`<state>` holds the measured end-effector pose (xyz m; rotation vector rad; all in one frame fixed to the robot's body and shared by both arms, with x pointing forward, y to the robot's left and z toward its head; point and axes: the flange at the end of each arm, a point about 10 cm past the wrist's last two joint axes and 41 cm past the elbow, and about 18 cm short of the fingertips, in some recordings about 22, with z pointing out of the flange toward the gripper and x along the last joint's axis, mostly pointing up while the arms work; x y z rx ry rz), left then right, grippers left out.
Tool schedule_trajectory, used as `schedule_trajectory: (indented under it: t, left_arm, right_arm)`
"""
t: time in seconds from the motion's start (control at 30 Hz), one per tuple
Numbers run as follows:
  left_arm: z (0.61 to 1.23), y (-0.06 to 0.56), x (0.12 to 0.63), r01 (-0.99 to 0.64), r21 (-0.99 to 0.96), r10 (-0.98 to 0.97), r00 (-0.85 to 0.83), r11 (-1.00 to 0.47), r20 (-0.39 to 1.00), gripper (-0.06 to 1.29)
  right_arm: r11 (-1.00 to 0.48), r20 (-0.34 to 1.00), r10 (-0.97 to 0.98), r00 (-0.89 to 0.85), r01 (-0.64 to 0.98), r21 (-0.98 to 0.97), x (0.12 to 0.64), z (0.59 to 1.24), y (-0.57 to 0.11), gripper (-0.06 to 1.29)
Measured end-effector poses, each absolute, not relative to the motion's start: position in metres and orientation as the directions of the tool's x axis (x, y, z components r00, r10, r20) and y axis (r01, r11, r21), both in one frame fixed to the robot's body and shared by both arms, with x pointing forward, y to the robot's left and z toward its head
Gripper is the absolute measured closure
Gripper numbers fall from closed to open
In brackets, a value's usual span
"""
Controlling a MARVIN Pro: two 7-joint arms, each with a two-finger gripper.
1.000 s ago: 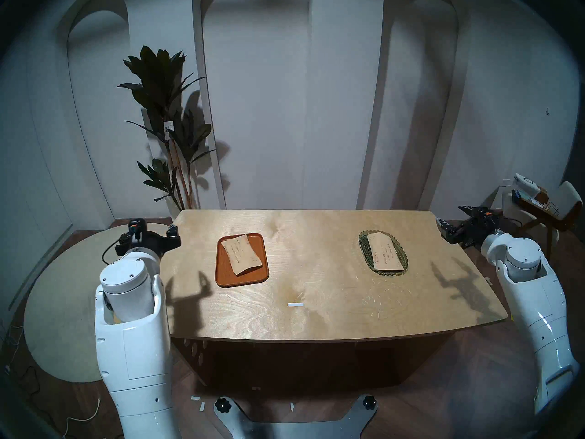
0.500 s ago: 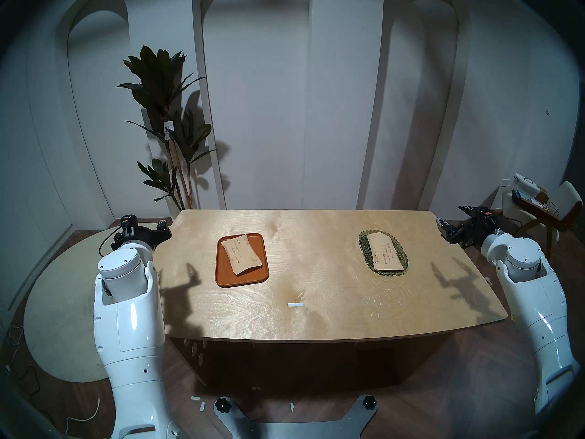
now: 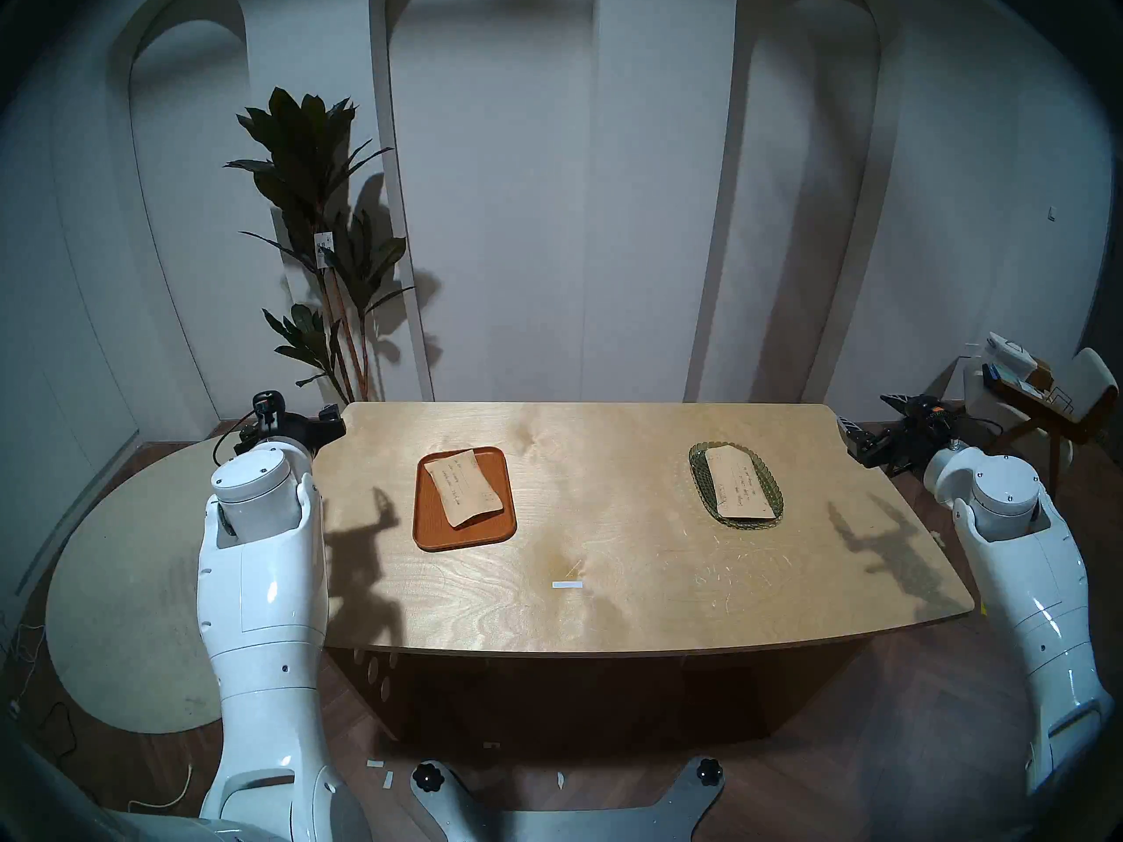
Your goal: Sort the mail into the trays, one tray per recipient
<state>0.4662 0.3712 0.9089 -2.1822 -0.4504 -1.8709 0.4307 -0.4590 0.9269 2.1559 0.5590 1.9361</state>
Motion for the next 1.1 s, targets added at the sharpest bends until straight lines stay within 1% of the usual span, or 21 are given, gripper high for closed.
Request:
schedule_trajectory:
  t: [0.53, 1.1]
  left_arm:
    - [0.916, 0.382, 0.464, 0.400, 0.037, 0.086, 0.104, -0.916, 0.991, 0.05]
    - [0.914, 0.377, 0.465, 0.386, 0.011, 0.061, 0.116, -0.922, 0.991, 0.05]
  right_arm:
    - [-0.910, 0.914, 0.399, 0.076, 0.150, 0.385, 0.431, 0.927, -0.459, 0.00]
    - [-0.910, 0.913, 0.400, 0.075, 0.150, 0.386, 0.430, 0.927, -0.459, 0.00]
